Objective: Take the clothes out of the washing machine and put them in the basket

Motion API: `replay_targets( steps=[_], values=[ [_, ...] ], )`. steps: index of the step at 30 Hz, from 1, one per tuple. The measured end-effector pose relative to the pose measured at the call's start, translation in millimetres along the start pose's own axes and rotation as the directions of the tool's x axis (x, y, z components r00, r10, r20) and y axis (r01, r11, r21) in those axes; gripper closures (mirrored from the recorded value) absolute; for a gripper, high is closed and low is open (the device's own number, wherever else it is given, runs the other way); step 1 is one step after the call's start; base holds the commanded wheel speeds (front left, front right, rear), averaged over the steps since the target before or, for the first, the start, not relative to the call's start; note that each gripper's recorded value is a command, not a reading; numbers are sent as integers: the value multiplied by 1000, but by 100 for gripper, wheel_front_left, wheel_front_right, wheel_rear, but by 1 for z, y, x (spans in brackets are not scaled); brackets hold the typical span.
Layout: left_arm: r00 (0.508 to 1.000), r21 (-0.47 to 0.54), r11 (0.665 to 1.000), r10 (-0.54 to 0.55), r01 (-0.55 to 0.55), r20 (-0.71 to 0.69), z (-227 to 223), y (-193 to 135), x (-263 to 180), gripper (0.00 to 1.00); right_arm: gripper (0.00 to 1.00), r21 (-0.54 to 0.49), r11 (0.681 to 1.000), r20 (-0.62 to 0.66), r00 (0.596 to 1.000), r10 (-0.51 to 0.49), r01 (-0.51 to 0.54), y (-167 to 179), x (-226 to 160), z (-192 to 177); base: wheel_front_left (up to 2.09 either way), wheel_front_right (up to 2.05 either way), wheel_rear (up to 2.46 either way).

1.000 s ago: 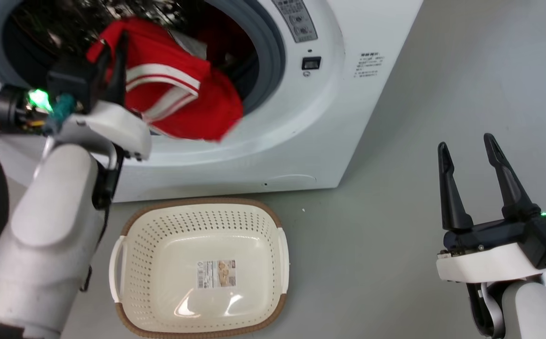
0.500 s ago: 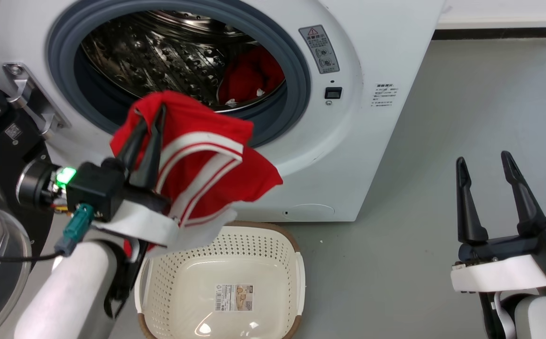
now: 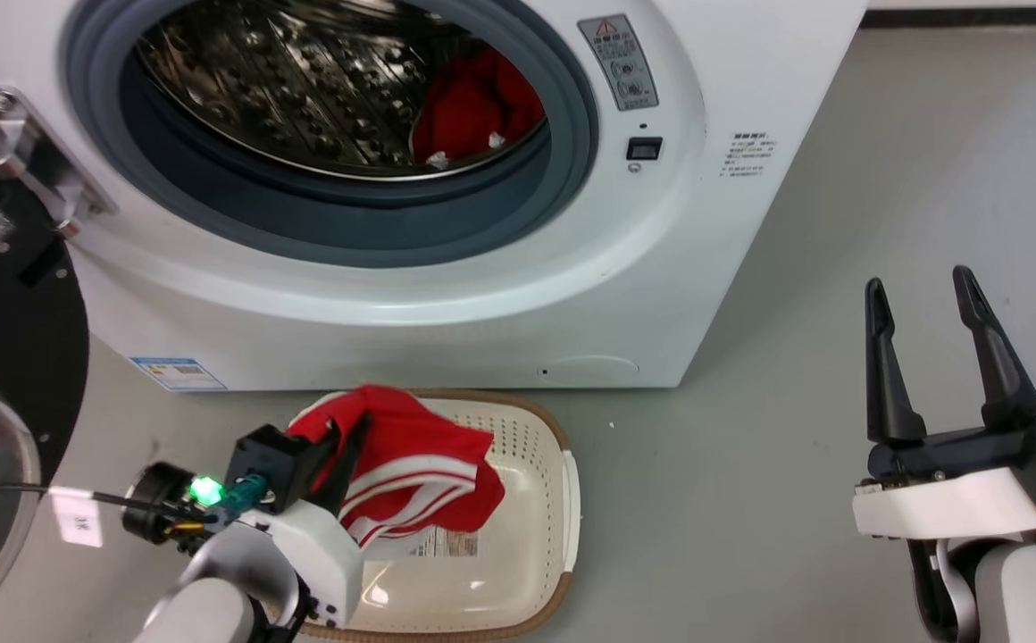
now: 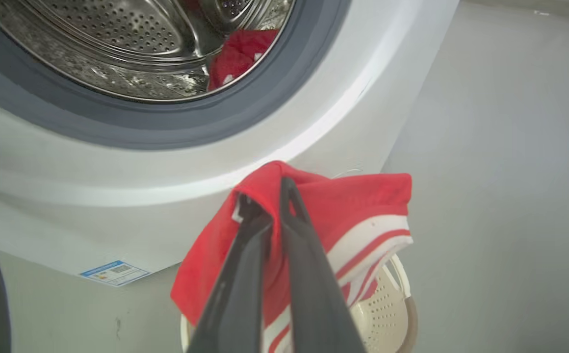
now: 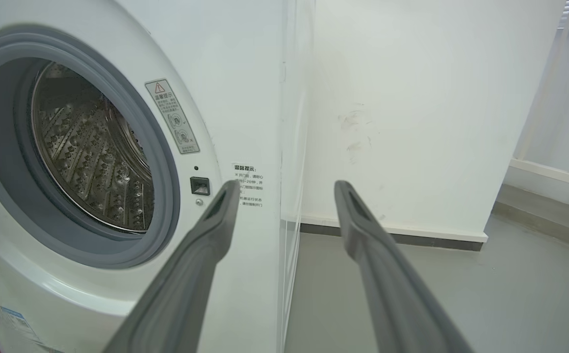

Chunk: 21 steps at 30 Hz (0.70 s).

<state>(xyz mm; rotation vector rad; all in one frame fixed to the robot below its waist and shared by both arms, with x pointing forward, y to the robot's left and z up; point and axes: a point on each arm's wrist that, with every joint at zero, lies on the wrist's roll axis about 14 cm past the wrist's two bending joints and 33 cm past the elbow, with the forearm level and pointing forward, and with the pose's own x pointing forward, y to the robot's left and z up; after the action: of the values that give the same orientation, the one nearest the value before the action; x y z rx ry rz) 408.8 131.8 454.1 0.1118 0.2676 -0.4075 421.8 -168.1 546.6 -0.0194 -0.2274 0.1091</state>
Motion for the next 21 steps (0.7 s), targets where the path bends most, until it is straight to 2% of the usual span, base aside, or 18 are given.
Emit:
replay_targets(
  steps=[8, 13, 21],
  values=[
    [967, -56, 998, -50, 37, -251, -91, -3, 33, 100, 0, -20, 1000, -37, 999, -21, 20, -11, 13, -21, 0, 0, 0],
    [914, -71, 996, -82, 58, -398, -147, -7, 51, 100, 0, -32, 999, -63, 997, -40, 39, -20, 19, -37, 0, 0, 0],
    [831, -91, 995, -82, 38, -550, -216, -1, 75, 100, 0, -51, 997, -110, 992, -59, 54, -31, 26, -64, 0, 0, 0]
  ],
)
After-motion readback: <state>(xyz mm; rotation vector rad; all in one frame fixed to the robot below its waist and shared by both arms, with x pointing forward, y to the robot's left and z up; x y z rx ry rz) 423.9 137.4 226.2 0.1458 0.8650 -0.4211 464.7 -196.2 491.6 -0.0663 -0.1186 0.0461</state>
